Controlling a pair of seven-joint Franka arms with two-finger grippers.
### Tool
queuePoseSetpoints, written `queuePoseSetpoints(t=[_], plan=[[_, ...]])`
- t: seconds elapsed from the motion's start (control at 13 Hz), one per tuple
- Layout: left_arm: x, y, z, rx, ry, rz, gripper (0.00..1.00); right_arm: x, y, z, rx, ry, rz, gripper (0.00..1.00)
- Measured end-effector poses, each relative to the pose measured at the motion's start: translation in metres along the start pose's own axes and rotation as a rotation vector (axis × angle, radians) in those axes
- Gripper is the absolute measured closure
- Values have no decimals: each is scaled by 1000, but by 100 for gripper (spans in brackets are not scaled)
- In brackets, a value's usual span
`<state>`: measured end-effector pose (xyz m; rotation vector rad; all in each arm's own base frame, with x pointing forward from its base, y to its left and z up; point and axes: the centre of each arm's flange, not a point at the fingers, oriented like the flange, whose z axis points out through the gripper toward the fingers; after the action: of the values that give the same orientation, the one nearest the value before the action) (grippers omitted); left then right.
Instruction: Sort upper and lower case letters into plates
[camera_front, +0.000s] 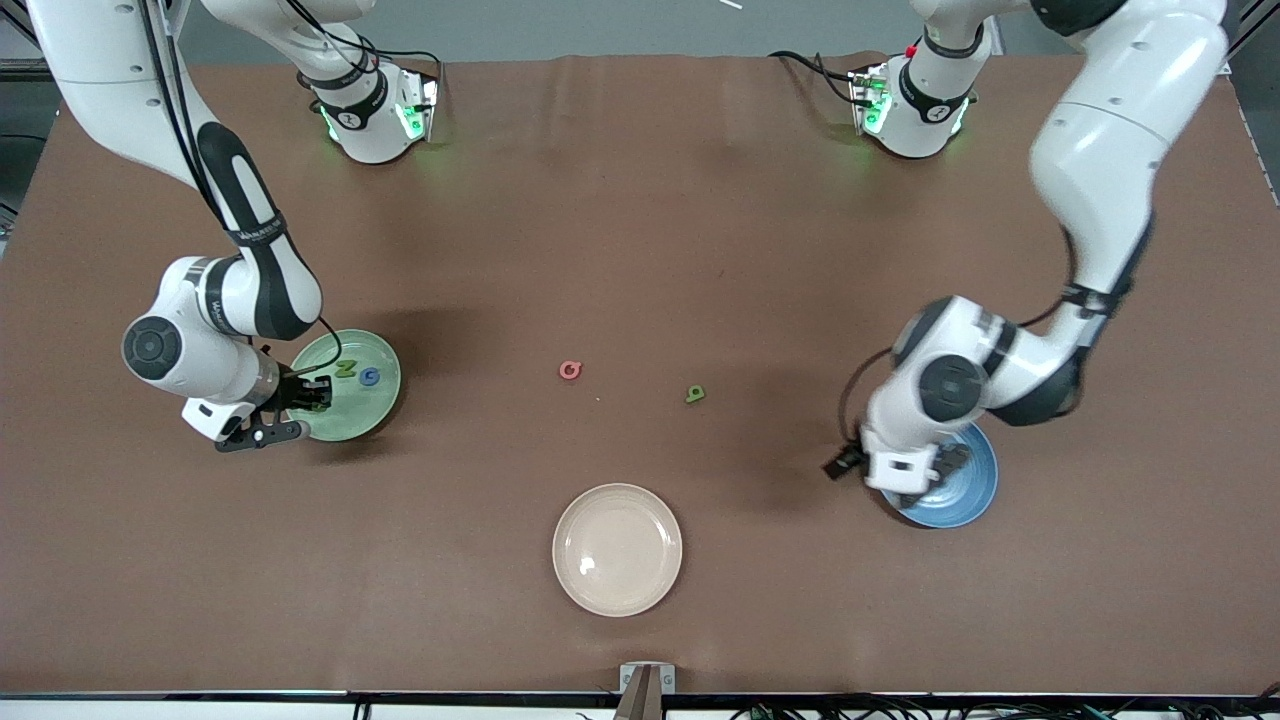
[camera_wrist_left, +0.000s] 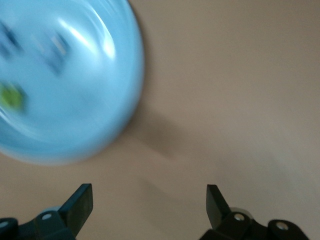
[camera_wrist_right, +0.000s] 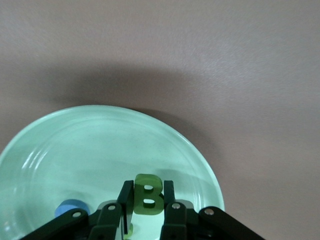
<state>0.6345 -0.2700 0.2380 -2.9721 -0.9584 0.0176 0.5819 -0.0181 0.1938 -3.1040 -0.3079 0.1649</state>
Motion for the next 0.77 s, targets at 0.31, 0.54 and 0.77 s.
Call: queuePoseSetpoints(t=[0.31,0.54,0.77], plan=[[-145,65,8,12,2,58,3,0,-3,6,6,-15,-3,67],[-175,87,28,6,9,24,14,1,-14,3,60,-37,35,34],[-177,94,62,45,47,9,20,16,-59,-25,98,-50,132,2]])
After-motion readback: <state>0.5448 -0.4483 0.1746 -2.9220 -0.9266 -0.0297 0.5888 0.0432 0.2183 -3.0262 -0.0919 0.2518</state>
